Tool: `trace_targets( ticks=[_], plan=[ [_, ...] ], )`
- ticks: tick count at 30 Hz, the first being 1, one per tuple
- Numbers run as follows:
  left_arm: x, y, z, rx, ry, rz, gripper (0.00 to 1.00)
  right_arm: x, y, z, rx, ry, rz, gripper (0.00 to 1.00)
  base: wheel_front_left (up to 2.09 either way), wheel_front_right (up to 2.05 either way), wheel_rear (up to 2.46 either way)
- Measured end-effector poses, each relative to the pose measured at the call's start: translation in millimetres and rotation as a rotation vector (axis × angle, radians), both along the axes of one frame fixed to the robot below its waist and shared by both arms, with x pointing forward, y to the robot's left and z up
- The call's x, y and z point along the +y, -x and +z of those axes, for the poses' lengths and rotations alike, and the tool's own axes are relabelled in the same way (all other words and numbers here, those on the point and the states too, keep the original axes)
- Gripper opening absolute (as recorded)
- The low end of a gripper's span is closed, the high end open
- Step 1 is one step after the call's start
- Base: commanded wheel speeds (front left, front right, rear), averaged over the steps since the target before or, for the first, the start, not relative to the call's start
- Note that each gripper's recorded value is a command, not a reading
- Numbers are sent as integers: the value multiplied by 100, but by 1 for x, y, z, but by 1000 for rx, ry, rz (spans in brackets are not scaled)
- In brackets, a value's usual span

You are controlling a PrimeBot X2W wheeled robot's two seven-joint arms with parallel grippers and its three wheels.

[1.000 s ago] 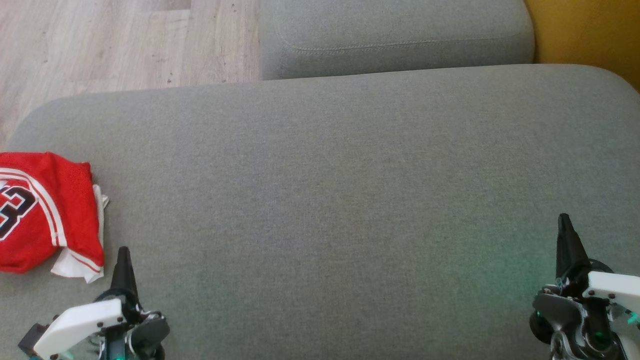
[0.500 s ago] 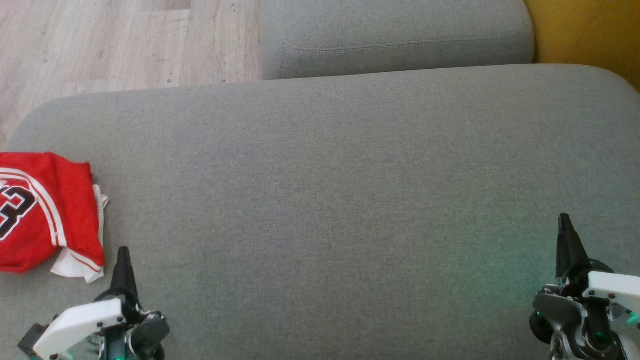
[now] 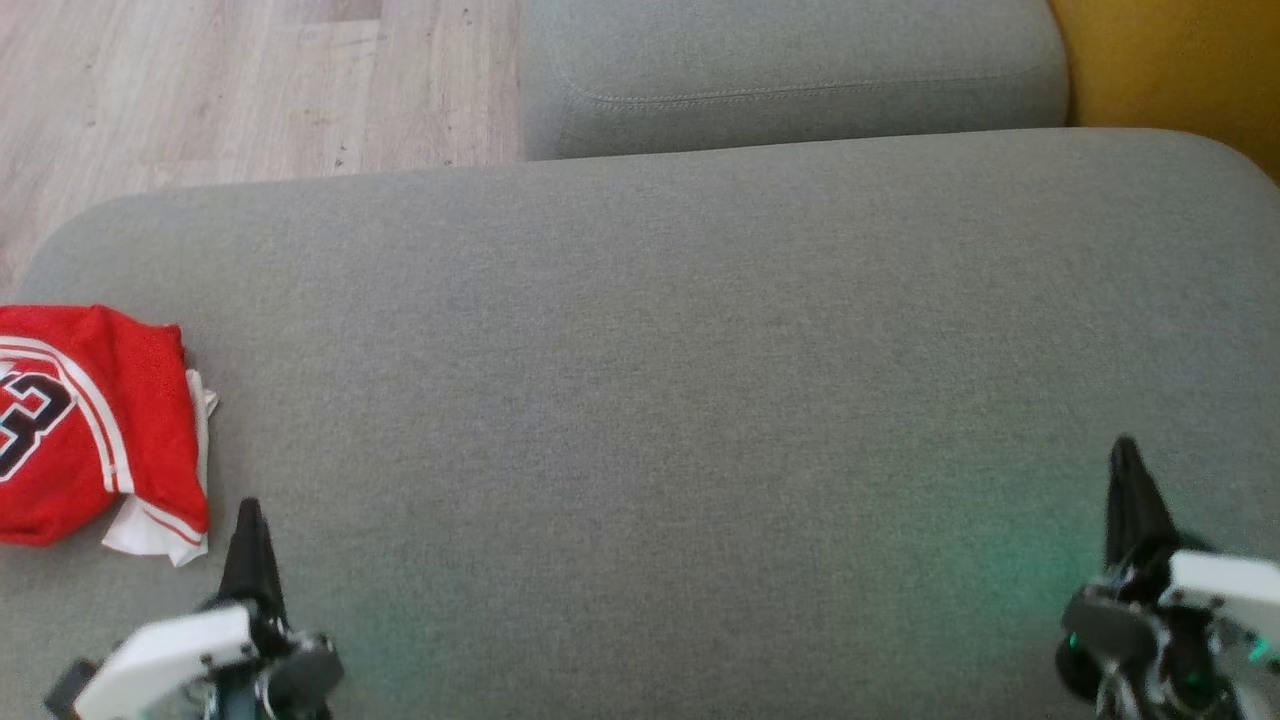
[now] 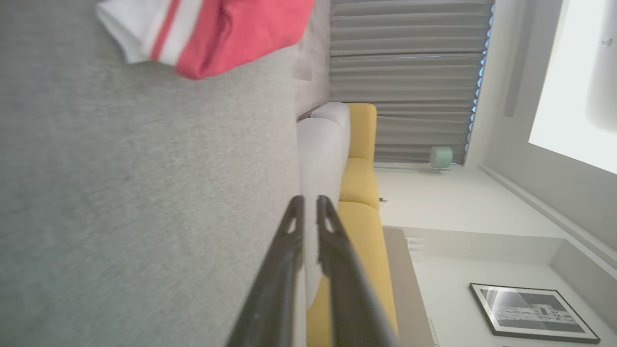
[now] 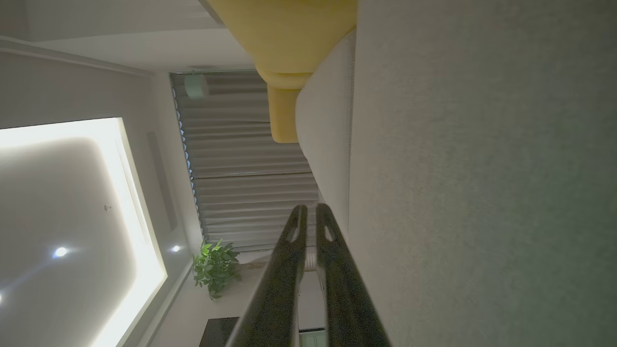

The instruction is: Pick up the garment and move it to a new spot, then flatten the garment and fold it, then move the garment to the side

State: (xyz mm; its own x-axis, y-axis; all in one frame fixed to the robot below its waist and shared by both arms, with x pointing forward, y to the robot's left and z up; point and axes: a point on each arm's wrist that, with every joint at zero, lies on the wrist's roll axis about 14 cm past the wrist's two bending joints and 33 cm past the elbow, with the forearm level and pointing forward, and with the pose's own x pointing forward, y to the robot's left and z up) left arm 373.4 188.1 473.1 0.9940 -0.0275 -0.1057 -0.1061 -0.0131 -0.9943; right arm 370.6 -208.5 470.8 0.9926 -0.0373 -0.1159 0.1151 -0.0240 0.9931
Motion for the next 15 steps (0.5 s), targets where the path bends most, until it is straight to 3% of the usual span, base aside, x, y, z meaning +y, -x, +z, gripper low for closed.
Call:
trace_targets(
  ticks=[6, 15],
  plan=[
    [-2, 28, -47, 149, 15, 5, 100, 2, 27, -47, 148, -23, -7, 100, 0, 0, 0],
    [-1, 27, -49, 156, -31, 11, 100, 8, 26, -48, 155, 11, 9, 100, 0, 0, 0]
  ],
)
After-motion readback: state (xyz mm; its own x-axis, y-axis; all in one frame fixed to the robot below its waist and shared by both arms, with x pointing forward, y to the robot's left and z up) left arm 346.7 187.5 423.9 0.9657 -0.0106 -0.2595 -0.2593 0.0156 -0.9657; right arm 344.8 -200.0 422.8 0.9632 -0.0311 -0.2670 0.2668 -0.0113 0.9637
